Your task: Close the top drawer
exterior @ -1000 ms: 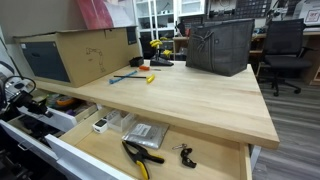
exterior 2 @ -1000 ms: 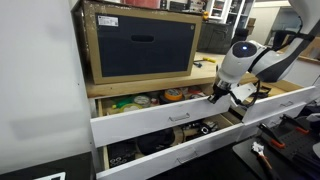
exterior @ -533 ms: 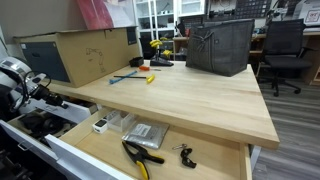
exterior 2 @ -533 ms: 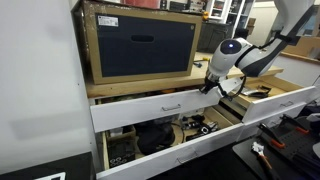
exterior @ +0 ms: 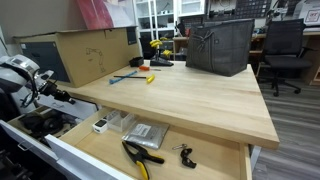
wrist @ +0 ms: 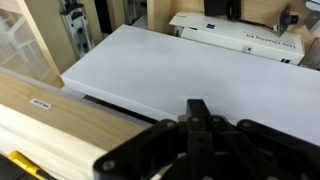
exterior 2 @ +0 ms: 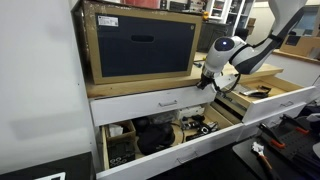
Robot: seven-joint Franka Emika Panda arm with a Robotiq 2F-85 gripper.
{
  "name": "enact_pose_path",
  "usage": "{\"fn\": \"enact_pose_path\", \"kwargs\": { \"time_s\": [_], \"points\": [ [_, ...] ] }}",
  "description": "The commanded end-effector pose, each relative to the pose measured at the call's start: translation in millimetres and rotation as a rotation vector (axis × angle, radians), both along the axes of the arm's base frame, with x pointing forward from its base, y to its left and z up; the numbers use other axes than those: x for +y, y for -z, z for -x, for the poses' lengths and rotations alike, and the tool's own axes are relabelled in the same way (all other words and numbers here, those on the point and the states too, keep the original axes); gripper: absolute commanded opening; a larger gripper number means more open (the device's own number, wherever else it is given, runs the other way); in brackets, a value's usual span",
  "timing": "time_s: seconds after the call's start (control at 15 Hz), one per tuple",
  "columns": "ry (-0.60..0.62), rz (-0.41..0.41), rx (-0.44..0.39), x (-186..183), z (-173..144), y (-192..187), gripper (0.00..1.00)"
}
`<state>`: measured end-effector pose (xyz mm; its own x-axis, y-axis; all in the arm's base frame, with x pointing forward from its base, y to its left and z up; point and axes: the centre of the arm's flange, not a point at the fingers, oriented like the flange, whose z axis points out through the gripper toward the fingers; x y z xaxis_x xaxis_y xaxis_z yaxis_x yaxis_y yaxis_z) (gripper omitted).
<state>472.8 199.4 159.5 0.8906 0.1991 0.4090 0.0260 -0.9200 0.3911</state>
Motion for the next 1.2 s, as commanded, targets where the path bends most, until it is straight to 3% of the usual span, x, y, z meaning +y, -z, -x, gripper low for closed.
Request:
{"fn": "enact_pose_path", "kwargs": {
  "time_s": [0.0, 0.33, 0.67, 1.13],
  "points": [
    [0.029, -0.007, -0.033, -5.2, -15.7, -4.8, 0.00],
    [0.034, 0.013, -0.057, -12.0, -27.6, -2.4, 0.00],
    [0.052, -0.028, 0.002, -7.1, -12.9, -14.8, 0.00],
    [0.075, -0.200, 0.364, 23.9, 52.3, -53.9, 0.00]
  ]
}}
